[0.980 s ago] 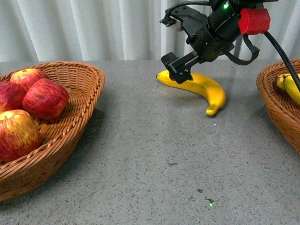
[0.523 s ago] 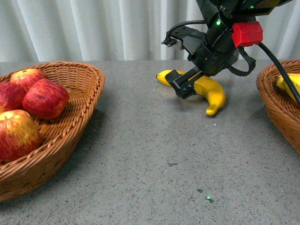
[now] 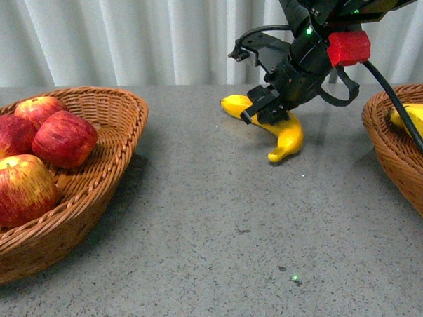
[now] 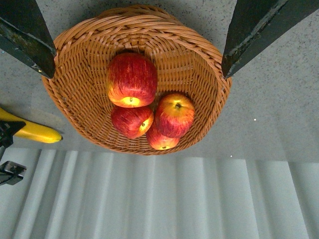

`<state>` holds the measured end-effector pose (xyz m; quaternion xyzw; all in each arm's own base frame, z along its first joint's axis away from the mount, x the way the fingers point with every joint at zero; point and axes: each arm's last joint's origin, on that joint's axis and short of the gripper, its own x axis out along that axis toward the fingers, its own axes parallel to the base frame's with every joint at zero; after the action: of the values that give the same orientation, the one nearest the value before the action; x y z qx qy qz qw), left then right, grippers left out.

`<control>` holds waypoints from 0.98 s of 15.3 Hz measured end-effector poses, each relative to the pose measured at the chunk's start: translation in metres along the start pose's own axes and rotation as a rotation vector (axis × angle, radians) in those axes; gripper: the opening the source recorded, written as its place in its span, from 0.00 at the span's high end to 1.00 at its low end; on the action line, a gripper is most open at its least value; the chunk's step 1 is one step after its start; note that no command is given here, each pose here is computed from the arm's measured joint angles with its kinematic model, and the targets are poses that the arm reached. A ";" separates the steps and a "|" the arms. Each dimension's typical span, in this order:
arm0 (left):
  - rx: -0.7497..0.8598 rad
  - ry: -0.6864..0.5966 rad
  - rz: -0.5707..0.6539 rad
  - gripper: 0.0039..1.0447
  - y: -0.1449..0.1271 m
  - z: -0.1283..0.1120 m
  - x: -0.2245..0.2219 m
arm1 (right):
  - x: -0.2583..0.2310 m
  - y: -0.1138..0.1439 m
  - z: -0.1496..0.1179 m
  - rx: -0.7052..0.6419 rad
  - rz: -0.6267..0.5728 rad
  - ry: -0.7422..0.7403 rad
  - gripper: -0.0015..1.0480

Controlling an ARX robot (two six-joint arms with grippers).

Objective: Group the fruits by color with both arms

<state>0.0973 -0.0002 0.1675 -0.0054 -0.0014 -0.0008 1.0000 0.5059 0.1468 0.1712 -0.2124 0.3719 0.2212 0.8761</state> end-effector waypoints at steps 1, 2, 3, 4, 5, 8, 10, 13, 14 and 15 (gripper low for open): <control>0.000 0.000 0.000 0.06 0.000 0.000 0.000 | -0.002 -0.003 0.001 0.038 0.026 -0.030 0.69; 0.000 0.000 0.000 0.06 0.000 0.000 0.000 | -0.011 -0.006 0.003 0.082 0.050 -0.067 0.69; 0.000 0.000 0.000 0.06 0.000 0.000 0.000 | -0.022 -0.013 0.004 0.126 0.073 -0.116 0.69; 0.000 0.000 0.000 0.06 0.000 0.000 0.000 | -0.044 -0.023 0.006 0.182 0.094 -0.187 0.69; 0.000 0.000 0.000 0.06 0.000 0.000 0.000 | -0.072 -0.037 0.006 0.220 0.095 -0.270 0.69; 0.000 0.000 0.000 0.06 0.000 0.000 0.000 | -0.183 -0.082 -0.046 0.283 -0.006 -0.444 0.69; 0.000 0.000 0.000 0.06 0.000 0.000 0.000 | -0.203 -0.100 -0.155 0.342 -0.105 -0.298 0.69; 0.000 0.000 0.000 0.06 0.000 0.000 0.000 | -0.202 -0.099 -0.198 0.316 -0.145 -0.212 0.69; 0.000 0.000 0.000 0.06 0.000 0.000 0.000 | -0.199 -0.096 -0.205 0.307 -0.130 -0.200 0.69; 0.000 0.000 0.000 0.06 0.000 0.000 0.000 | -0.198 -0.095 -0.206 0.293 -0.121 -0.199 0.65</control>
<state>0.0973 -0.0002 0.1675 -0.0052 -0.0012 -0.0008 1.0000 0.3189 -0.0866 0.2083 -0.0816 0.2982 0.1316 0.9419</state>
